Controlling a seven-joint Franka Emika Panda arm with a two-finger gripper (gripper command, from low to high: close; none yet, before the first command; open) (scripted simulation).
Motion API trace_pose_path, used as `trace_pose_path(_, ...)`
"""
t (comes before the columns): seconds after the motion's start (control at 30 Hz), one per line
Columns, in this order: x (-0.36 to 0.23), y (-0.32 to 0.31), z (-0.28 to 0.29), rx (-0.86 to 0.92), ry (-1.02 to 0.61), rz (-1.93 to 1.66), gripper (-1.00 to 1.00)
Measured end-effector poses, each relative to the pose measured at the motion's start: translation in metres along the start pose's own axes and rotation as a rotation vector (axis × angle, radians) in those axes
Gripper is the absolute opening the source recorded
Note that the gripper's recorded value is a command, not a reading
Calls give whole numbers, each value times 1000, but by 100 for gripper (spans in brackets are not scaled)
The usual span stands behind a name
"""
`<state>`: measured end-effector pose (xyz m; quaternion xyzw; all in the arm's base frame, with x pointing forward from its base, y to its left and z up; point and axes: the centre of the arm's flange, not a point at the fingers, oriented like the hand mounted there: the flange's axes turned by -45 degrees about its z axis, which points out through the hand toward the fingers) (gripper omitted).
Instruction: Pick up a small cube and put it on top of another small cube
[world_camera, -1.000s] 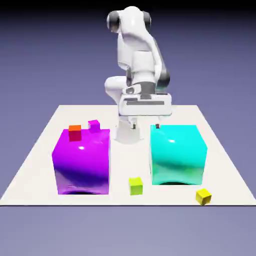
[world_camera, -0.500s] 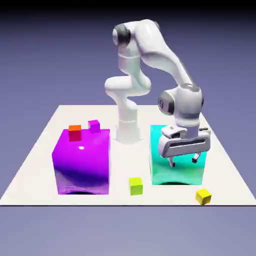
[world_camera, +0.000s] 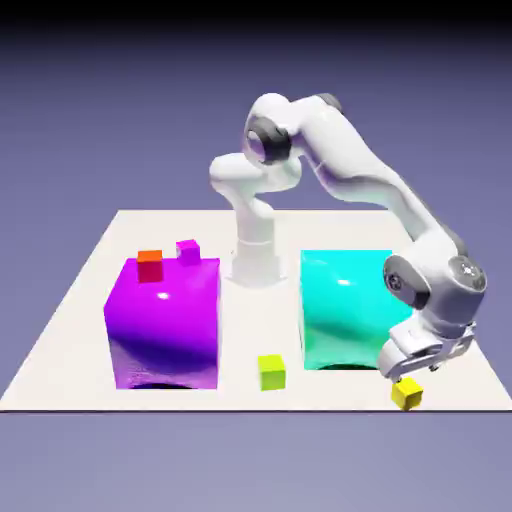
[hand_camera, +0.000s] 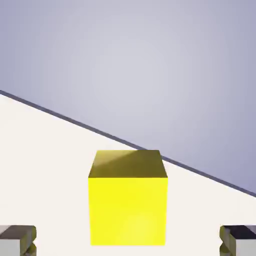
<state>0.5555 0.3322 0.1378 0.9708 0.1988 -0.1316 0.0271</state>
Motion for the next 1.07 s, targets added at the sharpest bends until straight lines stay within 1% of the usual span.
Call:
trace_pose_path(0.03, 1, 0, 22, 0, 0, -1, -100)
trace_pose_path(0.1, 1, 0, 22, 1, 0, -1, -100)
trace_pose_path(0.2, -5, 1, -48, 2, -1, 1, -100)
trace_pose_path(0.43, -60, 110, -57, 9, -11, 106, -100)
trace_pose_path(0.73, -167, 233, -58, 75, -4, 286, -100)
trace_pose_path(0.77, -180, 244, -57, 86, -1, 308, -100)
trace_pose_path(0.83, -187, 248, -56, 91, 0, 318, -100)
trace_pose_path(0.93, -181, 246, -4, 90, 0, 318, -100)
trace_pose_path(0.97, -181, 244, 13, 90, 0, 318, 100)
trace_pose_path(1.03, -181, 244, 13, 88, 0, 318, 100)
trace_pose_path(1.07, -181, 246, -4, 88, 0, 318, 100)
